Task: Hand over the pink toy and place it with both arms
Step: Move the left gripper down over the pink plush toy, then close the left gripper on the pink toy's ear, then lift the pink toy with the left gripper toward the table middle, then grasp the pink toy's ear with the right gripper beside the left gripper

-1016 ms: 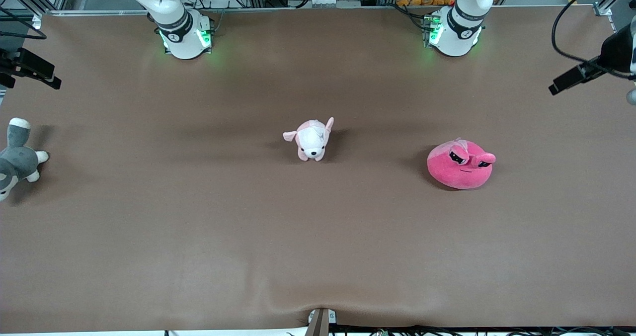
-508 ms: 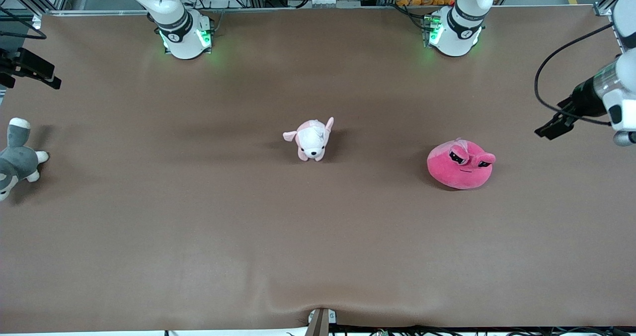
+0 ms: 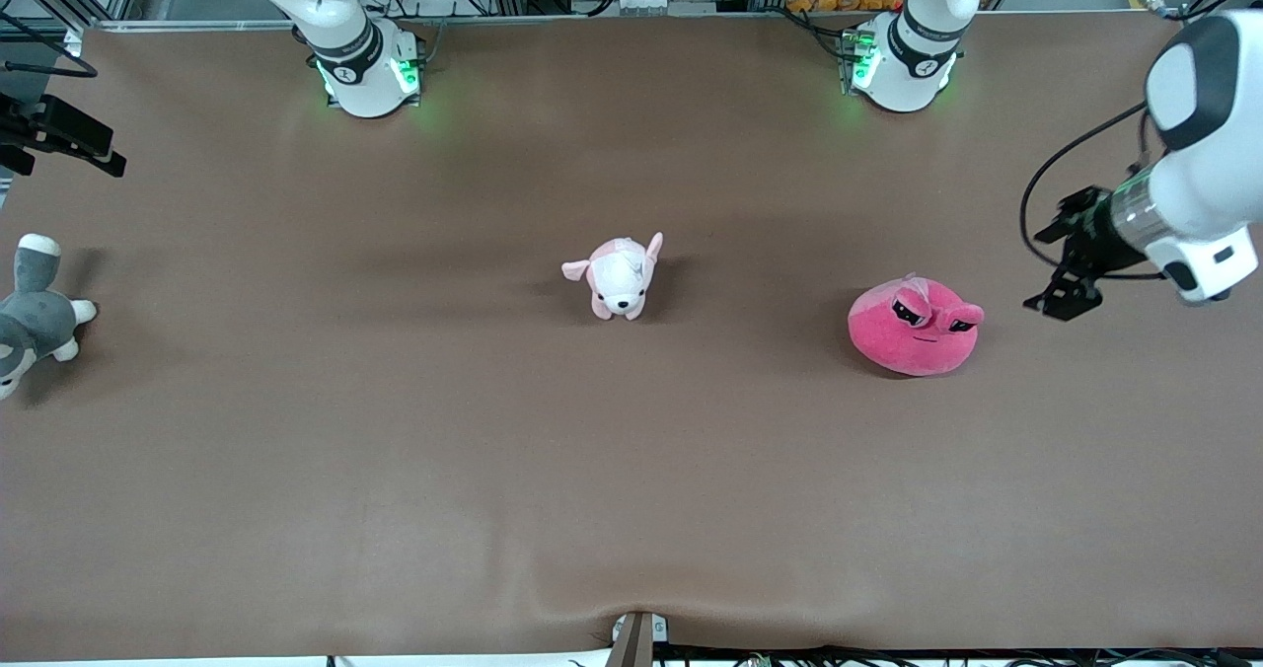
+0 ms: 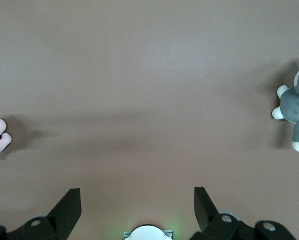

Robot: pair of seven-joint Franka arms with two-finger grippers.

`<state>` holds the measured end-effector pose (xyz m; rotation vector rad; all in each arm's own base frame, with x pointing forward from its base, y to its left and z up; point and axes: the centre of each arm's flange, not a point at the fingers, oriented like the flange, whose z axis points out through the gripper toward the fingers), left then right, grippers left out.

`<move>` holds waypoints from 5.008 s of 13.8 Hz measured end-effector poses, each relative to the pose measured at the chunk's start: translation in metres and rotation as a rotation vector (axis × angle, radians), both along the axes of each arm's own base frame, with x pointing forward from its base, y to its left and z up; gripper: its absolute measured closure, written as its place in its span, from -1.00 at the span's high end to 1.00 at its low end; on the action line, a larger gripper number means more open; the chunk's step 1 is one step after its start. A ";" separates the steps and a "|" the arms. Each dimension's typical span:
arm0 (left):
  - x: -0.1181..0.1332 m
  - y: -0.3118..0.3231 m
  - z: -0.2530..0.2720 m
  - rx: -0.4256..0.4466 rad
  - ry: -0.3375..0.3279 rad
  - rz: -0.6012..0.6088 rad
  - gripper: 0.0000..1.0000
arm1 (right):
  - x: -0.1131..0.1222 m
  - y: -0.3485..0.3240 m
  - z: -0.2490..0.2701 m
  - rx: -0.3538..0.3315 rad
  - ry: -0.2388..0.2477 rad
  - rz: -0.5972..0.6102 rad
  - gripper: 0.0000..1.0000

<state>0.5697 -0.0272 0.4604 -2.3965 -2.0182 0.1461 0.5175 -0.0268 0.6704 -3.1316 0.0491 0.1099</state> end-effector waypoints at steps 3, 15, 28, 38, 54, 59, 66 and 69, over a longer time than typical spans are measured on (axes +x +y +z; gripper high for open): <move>0.014 -0.022 -0.034 -0.003 0.017 0.195 1.00 | 0.000 0.000 0.000 0.000 0.001 0.000 1.00; -0.003 -0.019 -0.108 0.018 0.073 0.319 1.00 | 0.002 -0.003 -0.004 0.000 0.005 -0.006 1.00; -0.002 -0.006 -0.117 -0.063 0.069 0.408 -0.71 | -0.007 -0.001 -0.011 0.004 0.086 -0.001 1.00; 0.011 -0.044 -0.039 -0.197 0.112 0.363 -0.78 | -0.007 -0.001 -0.010 0.004 0.086 -0.002 1.00; -0.067 -0.362 0.093 -0.331 0.142 0.365 -0.78 | -0.007 0.001 -0.011 0.004 0.088 0.002 1.00; -0.099 -0.448 0.083 -0.387 0.171 0.407 -0.78 | -0.004 0.021 -0.016 0.004 0.099 0.044 1.00; -0.126 -0.521 0.067 -0.472 0.217 0.589 -0.78 | 0.035 0.086 -0.094 0.165 0.235 0.313 1.00; -0.116 -0.524 0.053 -0.483 0.221 0.606 -0.78 | 0.025 0.153 -0.098 0.283 0.265 0.451 1.00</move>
